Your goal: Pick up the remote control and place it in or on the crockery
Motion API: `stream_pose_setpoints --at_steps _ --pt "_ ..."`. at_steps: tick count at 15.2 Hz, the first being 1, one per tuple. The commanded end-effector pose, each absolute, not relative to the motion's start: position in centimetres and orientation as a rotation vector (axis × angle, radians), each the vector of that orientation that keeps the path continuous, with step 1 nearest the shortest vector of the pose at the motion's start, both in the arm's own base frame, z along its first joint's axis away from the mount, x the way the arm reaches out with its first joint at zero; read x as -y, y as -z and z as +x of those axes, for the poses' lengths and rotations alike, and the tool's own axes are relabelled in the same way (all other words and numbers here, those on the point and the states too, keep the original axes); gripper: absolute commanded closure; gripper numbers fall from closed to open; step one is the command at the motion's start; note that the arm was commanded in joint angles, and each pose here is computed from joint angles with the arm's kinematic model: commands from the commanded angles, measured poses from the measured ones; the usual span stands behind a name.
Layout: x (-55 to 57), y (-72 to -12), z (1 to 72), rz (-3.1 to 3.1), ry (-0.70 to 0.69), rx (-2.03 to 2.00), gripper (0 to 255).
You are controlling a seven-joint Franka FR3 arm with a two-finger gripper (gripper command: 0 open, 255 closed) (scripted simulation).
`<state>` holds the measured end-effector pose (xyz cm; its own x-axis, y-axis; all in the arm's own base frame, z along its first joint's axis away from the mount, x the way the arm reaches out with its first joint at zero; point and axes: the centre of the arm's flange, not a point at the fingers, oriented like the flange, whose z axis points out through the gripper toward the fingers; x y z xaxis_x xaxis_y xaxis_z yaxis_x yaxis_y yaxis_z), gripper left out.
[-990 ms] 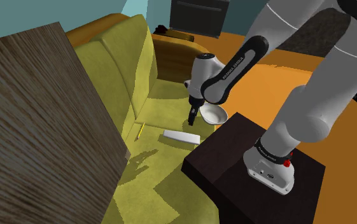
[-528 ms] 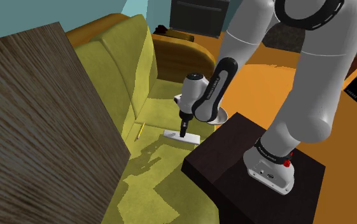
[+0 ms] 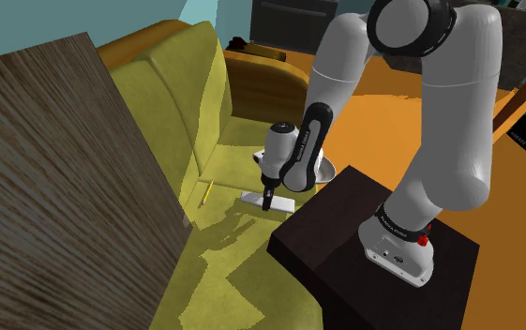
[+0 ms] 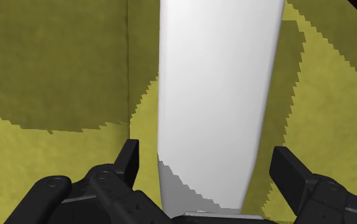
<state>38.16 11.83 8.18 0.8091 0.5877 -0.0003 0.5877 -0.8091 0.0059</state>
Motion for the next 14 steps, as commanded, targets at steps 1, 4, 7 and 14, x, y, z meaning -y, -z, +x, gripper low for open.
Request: stream_pose_setpoints --at_steps 1,4,7,14 --pt "-11.89 -7.79 38.04 2.982 -0.003 -0.969 0" --pt "-11.89 -7.79 38.04 2.982 -0.003 -0.969 0" --pt "-11.89 -7.8 38.04 2.982 -0.003 -0.969 0" --pt "-11.89 -7.8 38.05 2.982 -0.003 -0.969 255"
